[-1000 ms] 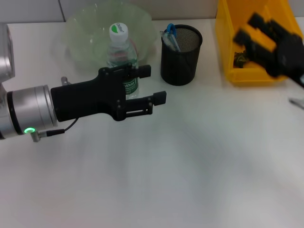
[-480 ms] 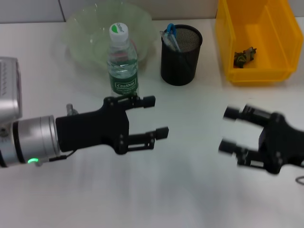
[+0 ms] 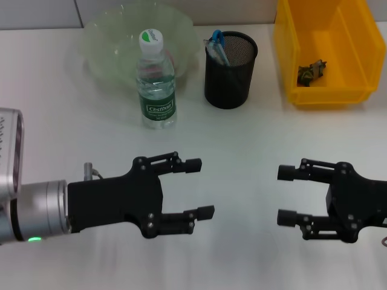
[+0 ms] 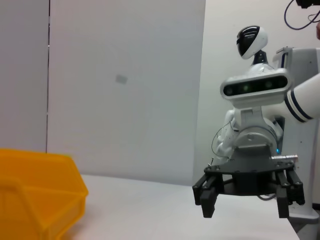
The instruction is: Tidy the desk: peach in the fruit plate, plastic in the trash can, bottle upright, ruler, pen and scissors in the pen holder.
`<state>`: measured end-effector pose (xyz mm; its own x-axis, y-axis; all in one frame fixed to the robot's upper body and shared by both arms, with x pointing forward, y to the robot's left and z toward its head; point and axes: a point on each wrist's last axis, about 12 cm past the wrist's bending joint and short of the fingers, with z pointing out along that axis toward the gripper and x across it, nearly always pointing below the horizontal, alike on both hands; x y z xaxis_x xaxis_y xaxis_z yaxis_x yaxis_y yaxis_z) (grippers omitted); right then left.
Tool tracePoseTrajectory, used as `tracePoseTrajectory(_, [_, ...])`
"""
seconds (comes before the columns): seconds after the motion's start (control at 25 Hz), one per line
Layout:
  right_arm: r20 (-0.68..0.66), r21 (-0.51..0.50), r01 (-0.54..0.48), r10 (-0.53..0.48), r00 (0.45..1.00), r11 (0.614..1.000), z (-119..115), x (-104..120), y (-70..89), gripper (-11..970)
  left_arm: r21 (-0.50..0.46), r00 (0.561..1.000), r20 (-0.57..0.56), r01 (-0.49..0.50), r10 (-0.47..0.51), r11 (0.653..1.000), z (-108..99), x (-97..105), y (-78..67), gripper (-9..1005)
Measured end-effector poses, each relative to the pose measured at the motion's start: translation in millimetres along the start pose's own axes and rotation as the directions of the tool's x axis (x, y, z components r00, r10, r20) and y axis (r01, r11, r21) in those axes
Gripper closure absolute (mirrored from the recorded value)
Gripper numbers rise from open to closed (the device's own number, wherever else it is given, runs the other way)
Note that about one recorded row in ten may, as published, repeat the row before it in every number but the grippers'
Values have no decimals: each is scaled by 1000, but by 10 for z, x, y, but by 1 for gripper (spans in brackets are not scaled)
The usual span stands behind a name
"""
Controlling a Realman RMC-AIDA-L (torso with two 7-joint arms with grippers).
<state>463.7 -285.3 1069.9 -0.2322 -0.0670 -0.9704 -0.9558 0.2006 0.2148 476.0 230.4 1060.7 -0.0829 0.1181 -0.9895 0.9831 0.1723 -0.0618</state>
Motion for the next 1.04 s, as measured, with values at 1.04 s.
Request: tracePoseTrajectory(1.04, [-74, -66, 10, -15, 997, 998, 117, -13, -43, 194, 23, 998, -41, 47, -46, 999, -29, 64, -54, 226])
